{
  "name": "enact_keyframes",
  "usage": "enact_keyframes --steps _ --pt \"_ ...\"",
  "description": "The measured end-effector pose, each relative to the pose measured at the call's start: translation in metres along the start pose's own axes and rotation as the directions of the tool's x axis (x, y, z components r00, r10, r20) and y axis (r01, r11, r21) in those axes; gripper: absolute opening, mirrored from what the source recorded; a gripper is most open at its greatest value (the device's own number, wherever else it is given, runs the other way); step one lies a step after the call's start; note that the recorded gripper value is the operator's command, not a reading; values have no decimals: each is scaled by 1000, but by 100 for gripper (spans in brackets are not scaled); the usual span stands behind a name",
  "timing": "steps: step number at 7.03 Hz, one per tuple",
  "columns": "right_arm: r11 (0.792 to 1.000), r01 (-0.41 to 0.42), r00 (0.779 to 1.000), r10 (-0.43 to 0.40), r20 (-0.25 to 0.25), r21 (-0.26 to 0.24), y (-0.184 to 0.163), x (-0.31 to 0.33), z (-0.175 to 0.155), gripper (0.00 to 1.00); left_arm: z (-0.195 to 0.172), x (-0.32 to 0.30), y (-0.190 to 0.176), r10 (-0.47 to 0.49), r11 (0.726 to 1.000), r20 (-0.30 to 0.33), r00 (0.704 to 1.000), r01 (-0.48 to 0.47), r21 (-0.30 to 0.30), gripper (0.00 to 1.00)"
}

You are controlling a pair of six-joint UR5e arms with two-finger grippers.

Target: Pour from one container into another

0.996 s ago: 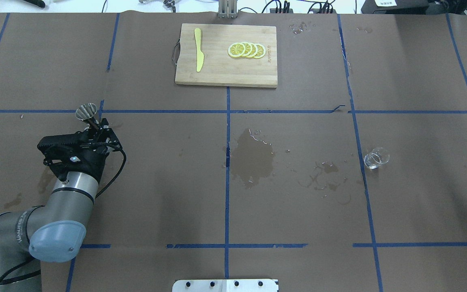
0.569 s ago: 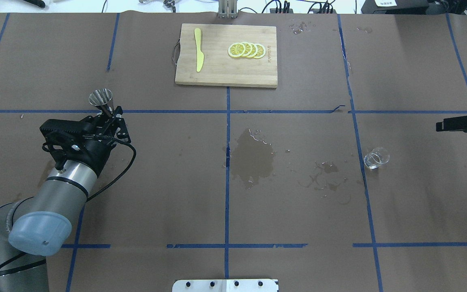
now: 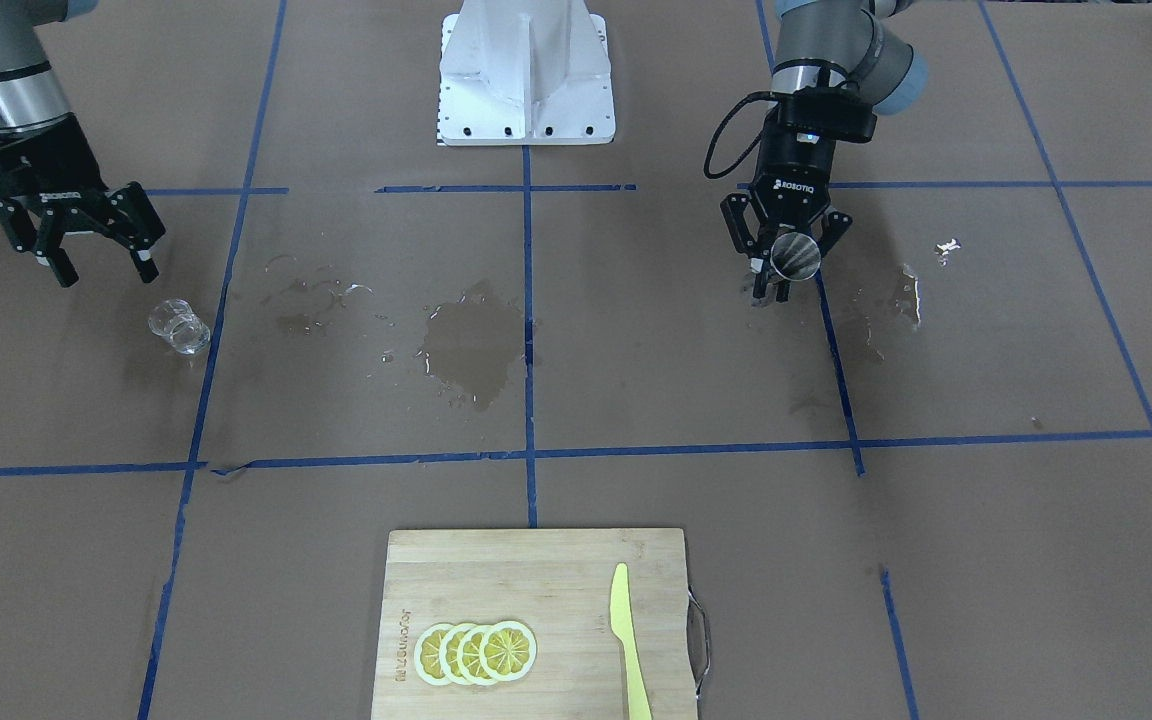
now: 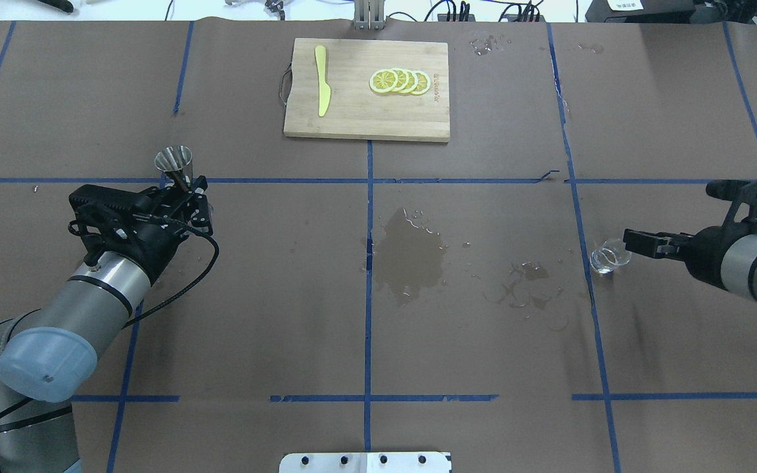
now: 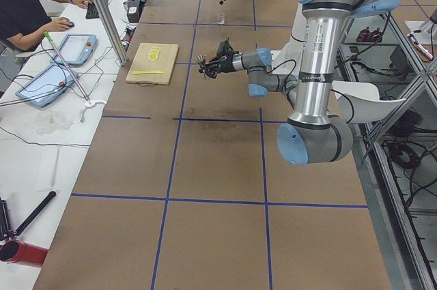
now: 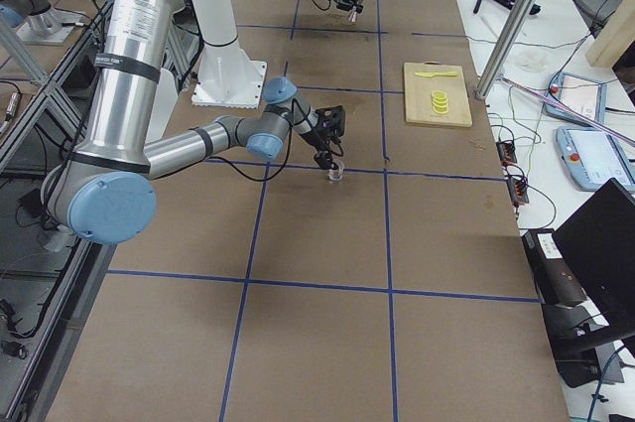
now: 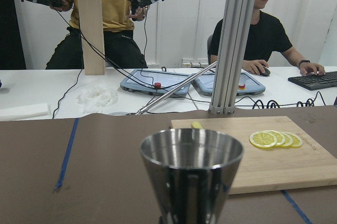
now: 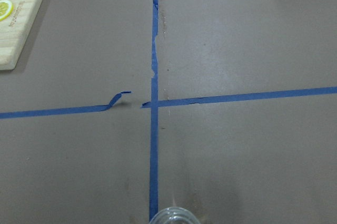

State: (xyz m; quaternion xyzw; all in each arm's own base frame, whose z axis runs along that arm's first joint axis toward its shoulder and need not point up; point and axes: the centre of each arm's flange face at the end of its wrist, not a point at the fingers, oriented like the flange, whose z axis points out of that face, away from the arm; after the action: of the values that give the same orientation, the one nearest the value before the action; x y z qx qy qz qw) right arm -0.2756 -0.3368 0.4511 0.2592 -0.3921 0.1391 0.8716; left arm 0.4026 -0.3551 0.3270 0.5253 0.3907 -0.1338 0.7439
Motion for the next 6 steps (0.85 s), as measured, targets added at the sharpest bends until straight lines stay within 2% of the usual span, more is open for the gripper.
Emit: enact_keyframes --steps 2,4,6 --pt "990 52 999 -49 -24 133 41 -22 9 100 -2 -2 0 22 1000 -32 999 -22 0 0" --pt "954 119 992 -105 -65 276 77 -12 35 100 -2 -4 1 27 1000 -38 999 -27 1 0" --pt "927 145 989 -129 -71 346 99 10 58 100 0 -6 4 32 999 -33 999 -32 -1 0"
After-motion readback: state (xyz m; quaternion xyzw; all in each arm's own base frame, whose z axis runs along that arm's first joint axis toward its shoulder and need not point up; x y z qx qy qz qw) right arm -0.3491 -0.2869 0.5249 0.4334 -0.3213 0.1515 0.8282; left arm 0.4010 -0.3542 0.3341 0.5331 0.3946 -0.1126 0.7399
